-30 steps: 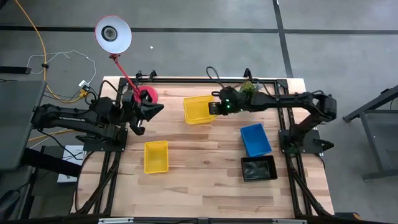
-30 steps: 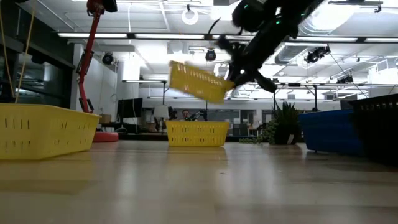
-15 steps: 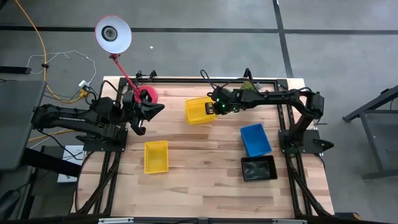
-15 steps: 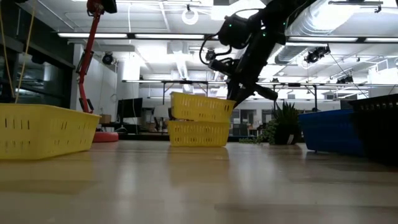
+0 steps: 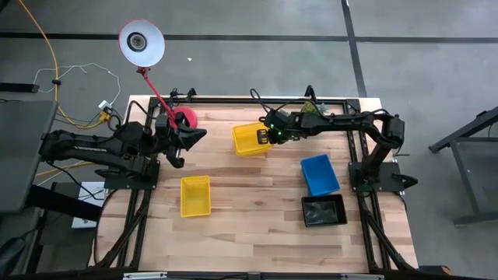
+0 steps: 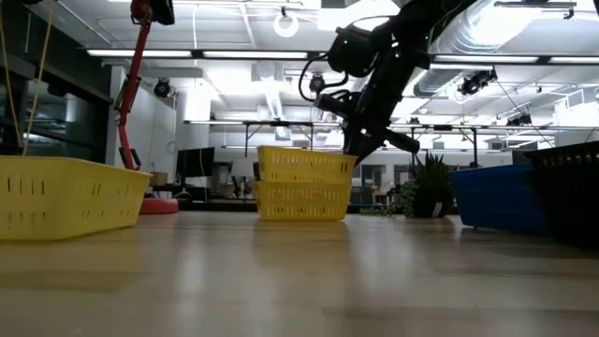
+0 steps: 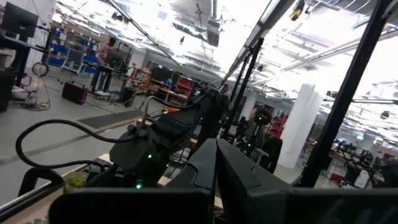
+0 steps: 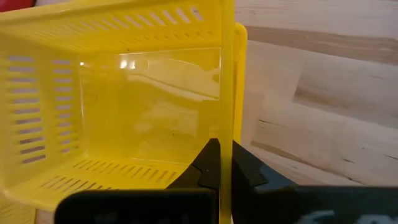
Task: Stack baskets by color
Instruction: Stack the bottom yellow bin on the top yellow bin
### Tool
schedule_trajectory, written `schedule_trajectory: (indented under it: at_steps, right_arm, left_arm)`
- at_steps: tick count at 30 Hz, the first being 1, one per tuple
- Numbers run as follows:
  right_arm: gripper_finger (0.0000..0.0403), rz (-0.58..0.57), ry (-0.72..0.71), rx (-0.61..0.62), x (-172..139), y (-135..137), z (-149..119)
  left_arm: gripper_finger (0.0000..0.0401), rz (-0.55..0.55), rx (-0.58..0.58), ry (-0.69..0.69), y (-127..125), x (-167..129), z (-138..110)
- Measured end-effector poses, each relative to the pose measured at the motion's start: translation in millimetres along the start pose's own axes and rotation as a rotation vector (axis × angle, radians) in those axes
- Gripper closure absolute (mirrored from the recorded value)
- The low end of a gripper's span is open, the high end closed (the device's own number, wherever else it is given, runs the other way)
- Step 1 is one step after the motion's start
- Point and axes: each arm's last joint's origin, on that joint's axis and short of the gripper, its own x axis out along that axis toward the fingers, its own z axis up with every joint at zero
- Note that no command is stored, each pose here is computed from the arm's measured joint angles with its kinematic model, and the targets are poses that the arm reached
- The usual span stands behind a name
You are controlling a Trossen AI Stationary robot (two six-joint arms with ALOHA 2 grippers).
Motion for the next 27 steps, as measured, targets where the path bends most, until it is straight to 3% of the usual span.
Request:
schedule_trajectory:
  at_steps: [17,21,27]
  right_arm:
    - [0.0398,0.001,0.001,-0.015,0.0,0.0,0.0]
    - [0.0365,-0.006,-0.011,-0.004,0.0,-0.1,0.3]
    - [0.0276,-0.015,-0.03,-0.018,-1.3,-1.2,2.5]
  left_arm:
    - [0.0401,0.014,0.002,0.009,0.7,0.0,-1.1]
    - [0.0401,0.013,0.002,0.009,0.6,0.0,-1.1]
    - [0.0401,0.014,0.002,0.011,0.7,0.0,-1.3]
